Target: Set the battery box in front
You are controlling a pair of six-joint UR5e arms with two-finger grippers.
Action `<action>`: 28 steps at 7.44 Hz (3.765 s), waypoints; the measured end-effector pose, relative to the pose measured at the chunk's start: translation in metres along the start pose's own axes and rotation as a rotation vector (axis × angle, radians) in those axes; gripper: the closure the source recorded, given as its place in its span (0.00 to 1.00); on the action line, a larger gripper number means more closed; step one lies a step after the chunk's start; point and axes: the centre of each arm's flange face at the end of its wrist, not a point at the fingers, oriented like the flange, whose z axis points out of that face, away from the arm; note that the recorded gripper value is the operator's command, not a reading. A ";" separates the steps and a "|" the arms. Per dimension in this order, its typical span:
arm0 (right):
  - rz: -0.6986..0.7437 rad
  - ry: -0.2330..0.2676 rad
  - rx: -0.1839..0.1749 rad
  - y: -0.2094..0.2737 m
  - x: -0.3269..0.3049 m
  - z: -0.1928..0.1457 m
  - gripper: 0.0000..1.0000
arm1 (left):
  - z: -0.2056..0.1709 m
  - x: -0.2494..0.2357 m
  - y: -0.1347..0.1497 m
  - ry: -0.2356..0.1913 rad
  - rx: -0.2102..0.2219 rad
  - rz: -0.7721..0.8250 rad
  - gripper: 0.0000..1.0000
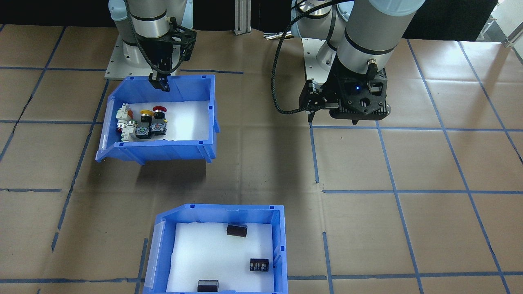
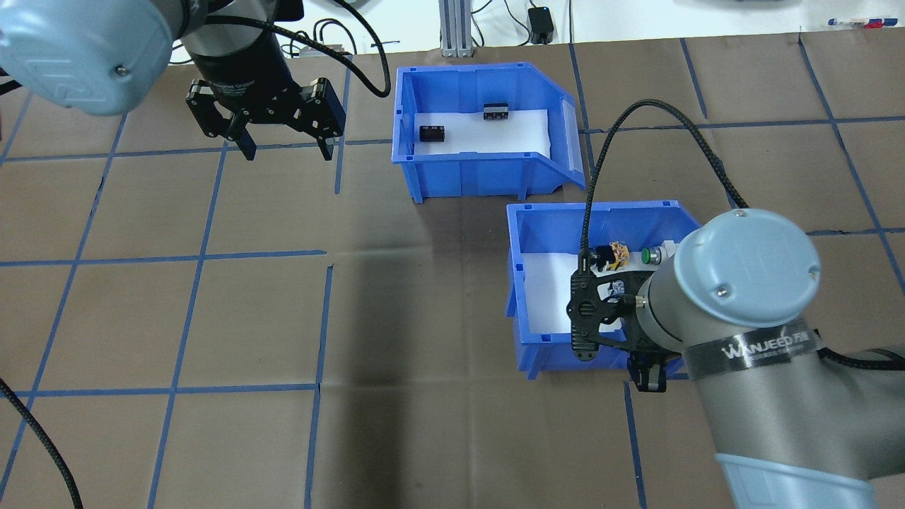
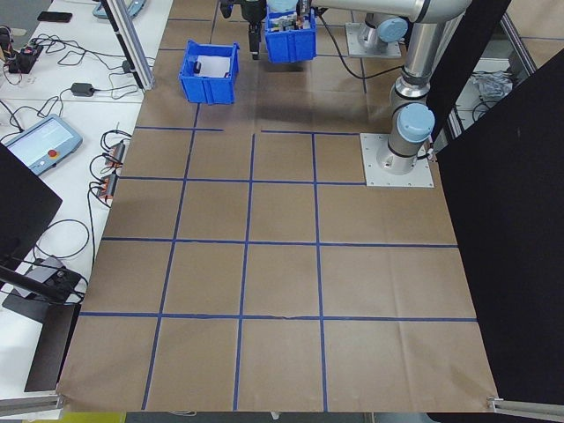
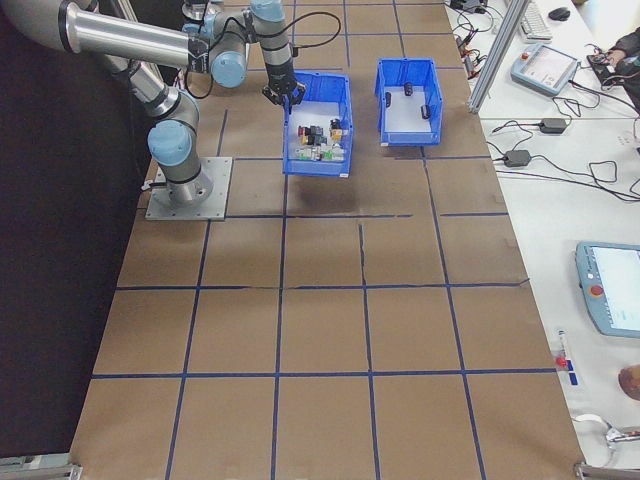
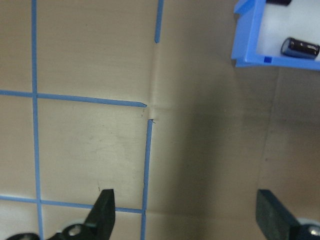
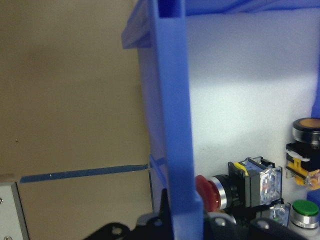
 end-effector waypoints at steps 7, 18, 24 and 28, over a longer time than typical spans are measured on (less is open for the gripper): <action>-0.014 0.158 -0.028 -0.135 -0.037 0.062 0.96 | 0.004 -0.006 0.085 0.016 0.042 0.039 0.00; 0.029 0.175 -0.002 -0.144 -0.032 0.052 0.00 | -0.001 -0.007 0.090 0.004 0.057 0.045 0.00; 0.432 0.159 0.038 -0.059 0.117 -0.075 0.00 | -0.002 -0.007 0.089 -0.001 0.070 0.043 0.00; 1.082 -0.004 0.072 0.031 0.172 -0.099 0.00 | -0.003 -0.007 0.089 -0.002 0.072 0.044 0.00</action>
